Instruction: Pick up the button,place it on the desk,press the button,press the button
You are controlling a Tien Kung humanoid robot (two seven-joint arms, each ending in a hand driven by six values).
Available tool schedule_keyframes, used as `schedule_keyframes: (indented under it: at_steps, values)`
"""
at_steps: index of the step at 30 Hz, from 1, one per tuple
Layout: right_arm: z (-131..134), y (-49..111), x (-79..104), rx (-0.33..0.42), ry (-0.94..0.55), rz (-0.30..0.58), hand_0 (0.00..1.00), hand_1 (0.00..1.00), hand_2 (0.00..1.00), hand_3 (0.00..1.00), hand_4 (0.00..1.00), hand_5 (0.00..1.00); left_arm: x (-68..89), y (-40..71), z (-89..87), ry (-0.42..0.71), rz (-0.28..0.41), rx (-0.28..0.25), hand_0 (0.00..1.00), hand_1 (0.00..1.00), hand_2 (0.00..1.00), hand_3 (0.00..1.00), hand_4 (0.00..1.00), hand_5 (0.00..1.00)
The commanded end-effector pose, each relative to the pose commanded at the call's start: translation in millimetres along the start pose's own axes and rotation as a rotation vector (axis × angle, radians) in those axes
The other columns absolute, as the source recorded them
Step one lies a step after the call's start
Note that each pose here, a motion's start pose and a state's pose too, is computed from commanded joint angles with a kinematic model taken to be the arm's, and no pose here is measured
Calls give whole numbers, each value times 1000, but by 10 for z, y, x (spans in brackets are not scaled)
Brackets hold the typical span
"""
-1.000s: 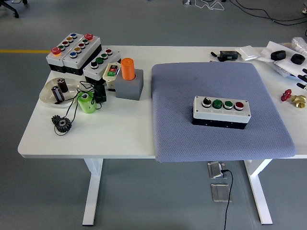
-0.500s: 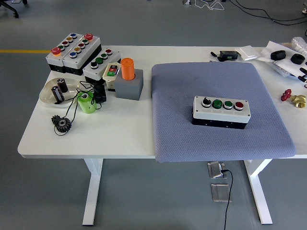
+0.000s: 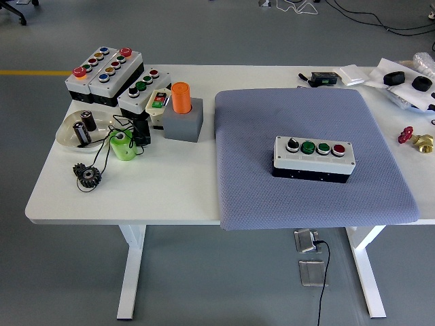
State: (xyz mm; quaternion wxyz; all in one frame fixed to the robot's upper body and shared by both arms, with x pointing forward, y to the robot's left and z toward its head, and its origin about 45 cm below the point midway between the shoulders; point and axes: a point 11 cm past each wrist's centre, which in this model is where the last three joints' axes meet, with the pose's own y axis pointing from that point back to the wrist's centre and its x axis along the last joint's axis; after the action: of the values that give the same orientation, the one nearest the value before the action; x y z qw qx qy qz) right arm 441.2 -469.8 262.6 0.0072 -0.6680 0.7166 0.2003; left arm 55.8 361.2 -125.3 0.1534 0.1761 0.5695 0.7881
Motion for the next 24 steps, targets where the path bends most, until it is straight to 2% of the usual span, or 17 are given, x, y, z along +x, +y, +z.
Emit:
schedule_keyframes:
  at_steps: [5, 24]
  values:
    - [10, 3, -21, -8, 50, -19, 888, 827, 856, 821, 611, 907, 6, -1, -8, -1, 1, 1, 711, 780, 811, 671, 429, 971]
    - [9, -8, -61, -10, 56, -35, 891, 828, 852, 816, 604, 863, 25, -2, -37, 1, 5, 6, 711, 781, 812, 672, 429, 971]
